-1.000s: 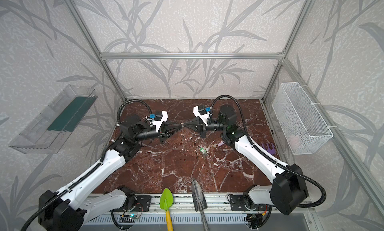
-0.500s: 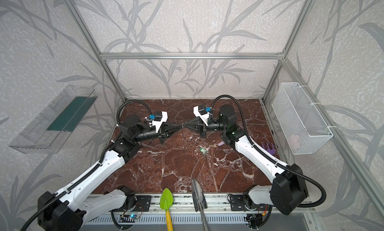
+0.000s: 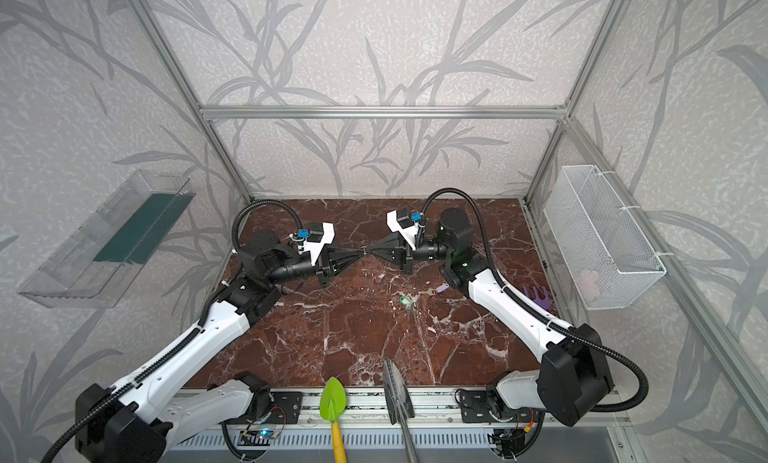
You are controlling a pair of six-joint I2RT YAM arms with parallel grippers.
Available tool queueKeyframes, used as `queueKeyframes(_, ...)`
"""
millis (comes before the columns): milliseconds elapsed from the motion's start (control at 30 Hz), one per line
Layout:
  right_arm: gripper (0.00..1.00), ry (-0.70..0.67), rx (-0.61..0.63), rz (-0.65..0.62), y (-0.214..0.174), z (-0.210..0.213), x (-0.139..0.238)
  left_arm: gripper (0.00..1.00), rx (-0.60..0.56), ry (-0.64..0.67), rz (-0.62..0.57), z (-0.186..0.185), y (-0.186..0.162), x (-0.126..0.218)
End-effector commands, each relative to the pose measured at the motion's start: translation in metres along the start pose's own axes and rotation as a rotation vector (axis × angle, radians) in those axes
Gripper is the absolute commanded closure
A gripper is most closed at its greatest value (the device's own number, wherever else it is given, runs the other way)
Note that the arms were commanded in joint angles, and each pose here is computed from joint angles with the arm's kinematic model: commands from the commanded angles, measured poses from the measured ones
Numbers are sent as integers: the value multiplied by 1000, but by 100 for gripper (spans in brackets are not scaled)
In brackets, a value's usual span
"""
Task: Put the keys on the keyring
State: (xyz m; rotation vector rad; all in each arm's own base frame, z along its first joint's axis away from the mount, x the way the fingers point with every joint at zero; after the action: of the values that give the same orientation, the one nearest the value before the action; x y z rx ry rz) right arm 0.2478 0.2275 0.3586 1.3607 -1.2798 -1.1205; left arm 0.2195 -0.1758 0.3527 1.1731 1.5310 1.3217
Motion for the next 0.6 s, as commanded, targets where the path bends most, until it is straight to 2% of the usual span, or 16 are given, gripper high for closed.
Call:
queueKeyframes(0, 100, 25, 48, -35, 14, -2, -1, 86, -46, -5, -30, -1, 10, 1)
queueKeyframes(200, 100, 34, 41, -34, 12, -2, -2, 86, -49, -2, -35, -1, 11, 1)
queueKeyframes(500, 100, 29, 36, -33, 10, -3, -2, 100, -25, 29, -26, 3, 8, 0)
queueKeyframes(567, 100, -2, 31, -24, 10, -6, -1, 100, -10, 58, -17, 5, 7, 0)
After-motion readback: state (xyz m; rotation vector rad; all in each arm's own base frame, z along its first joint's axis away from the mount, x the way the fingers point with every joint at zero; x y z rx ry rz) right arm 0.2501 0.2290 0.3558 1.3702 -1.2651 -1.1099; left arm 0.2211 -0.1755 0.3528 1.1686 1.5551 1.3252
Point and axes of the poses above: each gripper's point midway between its finger pads, its own x axis back along the fingers, its own z axis along the line the jaws close on, y = z × x, the point moved 9 cm from there along x, back along the fingers, and after that the axes turned 10 degrees about x, right-handed, at the moved point
